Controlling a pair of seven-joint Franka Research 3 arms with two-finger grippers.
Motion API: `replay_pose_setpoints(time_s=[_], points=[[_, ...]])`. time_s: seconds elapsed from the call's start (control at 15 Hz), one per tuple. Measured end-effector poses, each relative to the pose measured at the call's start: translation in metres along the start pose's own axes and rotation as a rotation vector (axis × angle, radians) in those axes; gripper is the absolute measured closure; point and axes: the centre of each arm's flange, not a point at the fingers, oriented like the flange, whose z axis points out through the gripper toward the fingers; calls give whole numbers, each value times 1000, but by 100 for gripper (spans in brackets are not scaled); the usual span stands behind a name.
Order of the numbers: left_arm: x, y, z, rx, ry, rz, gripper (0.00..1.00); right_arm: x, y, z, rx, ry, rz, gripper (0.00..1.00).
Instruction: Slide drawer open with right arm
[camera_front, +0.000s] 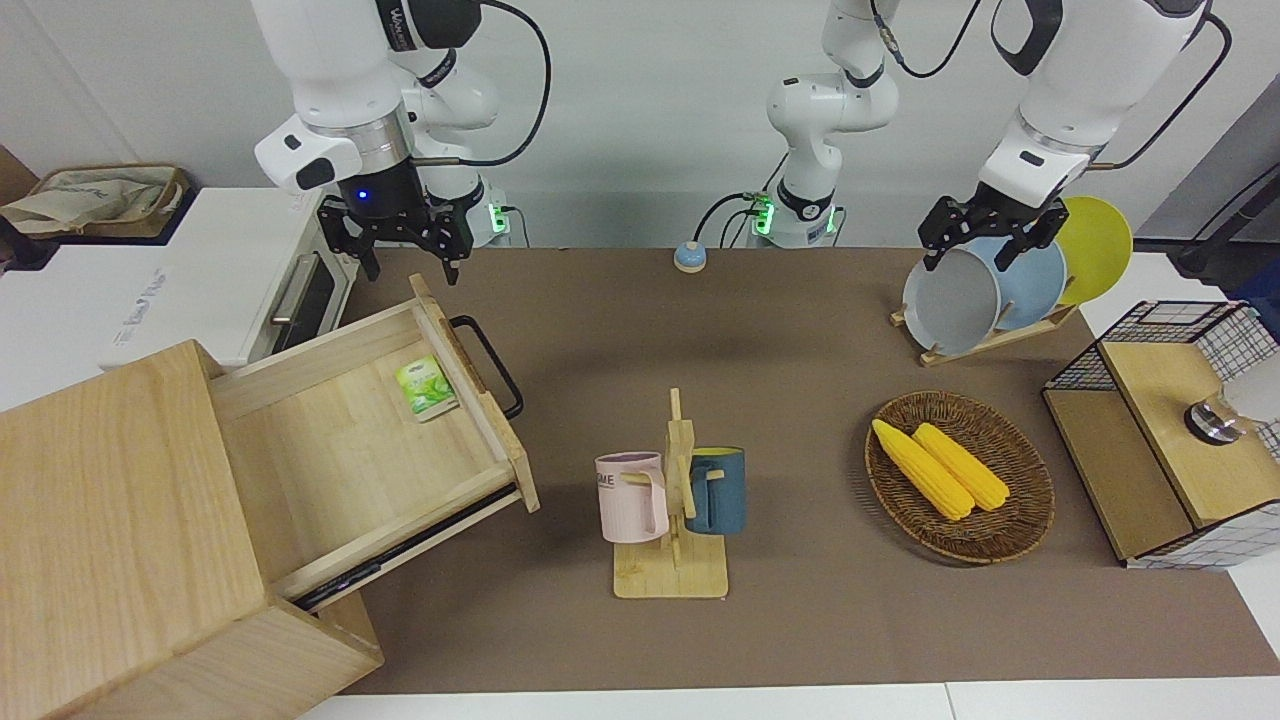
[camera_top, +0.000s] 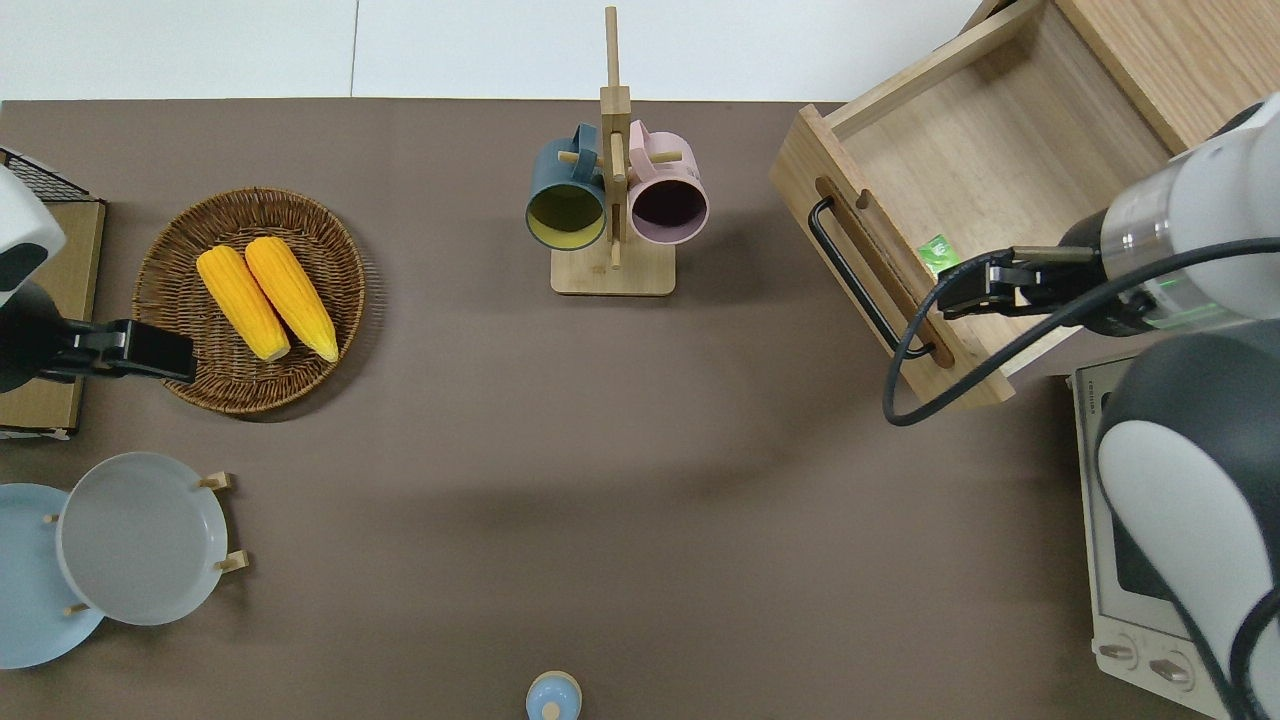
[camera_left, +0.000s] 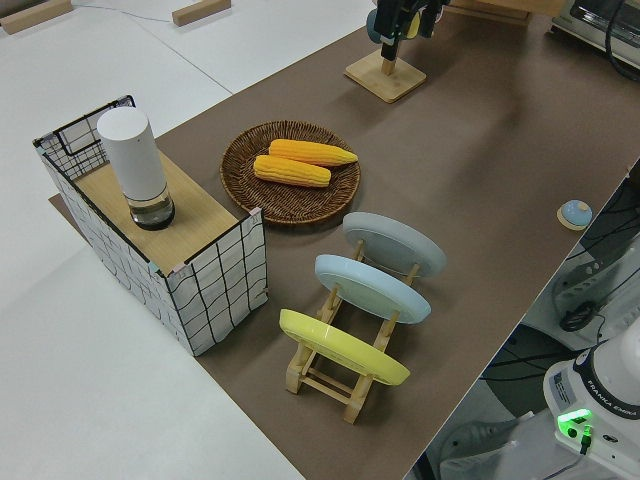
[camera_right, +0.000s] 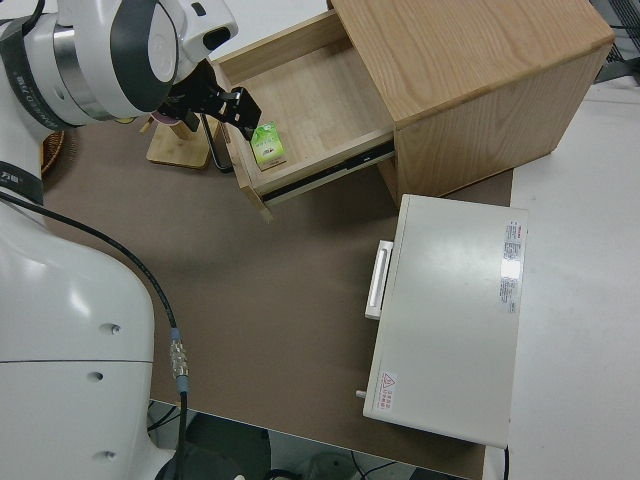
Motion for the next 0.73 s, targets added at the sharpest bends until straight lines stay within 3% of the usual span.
replay_pose_setpoints(time_s=[0.27,0.73], points=[[0,0,0,0,0,0,0,6,21,4,5,-8,-42,2],[0,0,0,0,0,0,0,8,25,8,6,-16,-48,2]])
